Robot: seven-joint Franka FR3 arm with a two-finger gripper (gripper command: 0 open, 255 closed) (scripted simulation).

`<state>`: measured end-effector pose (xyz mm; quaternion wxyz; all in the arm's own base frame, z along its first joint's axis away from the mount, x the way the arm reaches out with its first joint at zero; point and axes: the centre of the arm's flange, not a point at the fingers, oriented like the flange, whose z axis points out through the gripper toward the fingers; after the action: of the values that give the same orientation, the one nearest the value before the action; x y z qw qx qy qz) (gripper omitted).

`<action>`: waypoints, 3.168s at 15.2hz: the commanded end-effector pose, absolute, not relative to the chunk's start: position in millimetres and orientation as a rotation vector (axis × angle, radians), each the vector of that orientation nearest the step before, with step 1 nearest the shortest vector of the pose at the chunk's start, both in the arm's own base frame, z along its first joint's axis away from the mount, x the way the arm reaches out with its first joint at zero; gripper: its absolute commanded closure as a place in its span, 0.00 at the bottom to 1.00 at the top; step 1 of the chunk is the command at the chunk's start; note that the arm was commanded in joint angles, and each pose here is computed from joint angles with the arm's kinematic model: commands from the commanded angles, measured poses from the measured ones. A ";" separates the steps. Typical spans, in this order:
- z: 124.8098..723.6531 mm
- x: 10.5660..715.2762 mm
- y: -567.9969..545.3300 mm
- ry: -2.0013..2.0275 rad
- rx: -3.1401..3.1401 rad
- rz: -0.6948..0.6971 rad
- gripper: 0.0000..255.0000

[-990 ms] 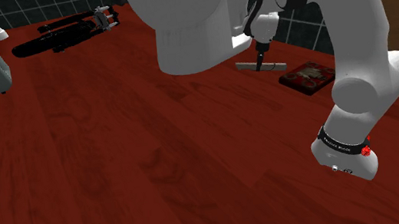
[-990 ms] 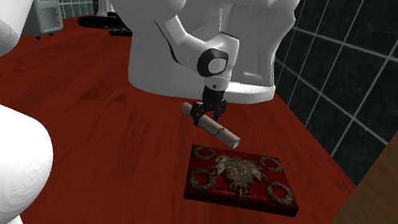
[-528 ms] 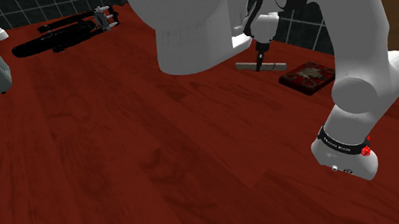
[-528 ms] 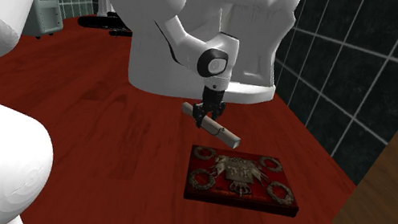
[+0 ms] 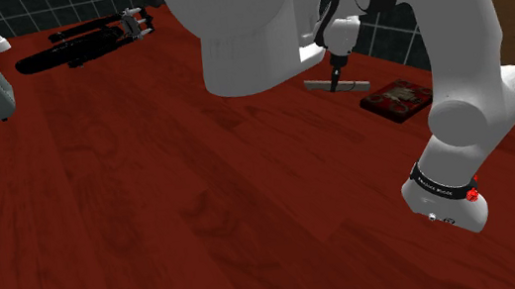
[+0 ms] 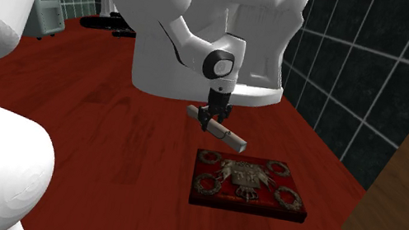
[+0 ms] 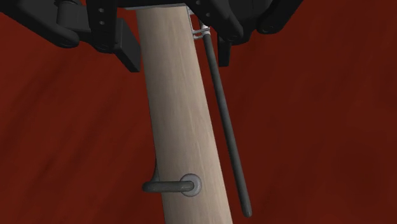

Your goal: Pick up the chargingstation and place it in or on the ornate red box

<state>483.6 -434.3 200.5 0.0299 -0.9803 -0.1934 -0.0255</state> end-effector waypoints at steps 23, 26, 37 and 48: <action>316.2 483.5 -434.1 -0.596 -3.022 -0.078 1.00; 322.0 470.4 -435.2 -0.596 -3.022 -0.078 1.00; 316.5 325.8 -447.9 -0.596 -3.022 -0.078 1.00; 296.2 210.7 -458.0 -0.596 -3.022 -0.078 1.00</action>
<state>212.3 -457.8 300.9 0.0304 -0.9805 -0.1928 -0.0252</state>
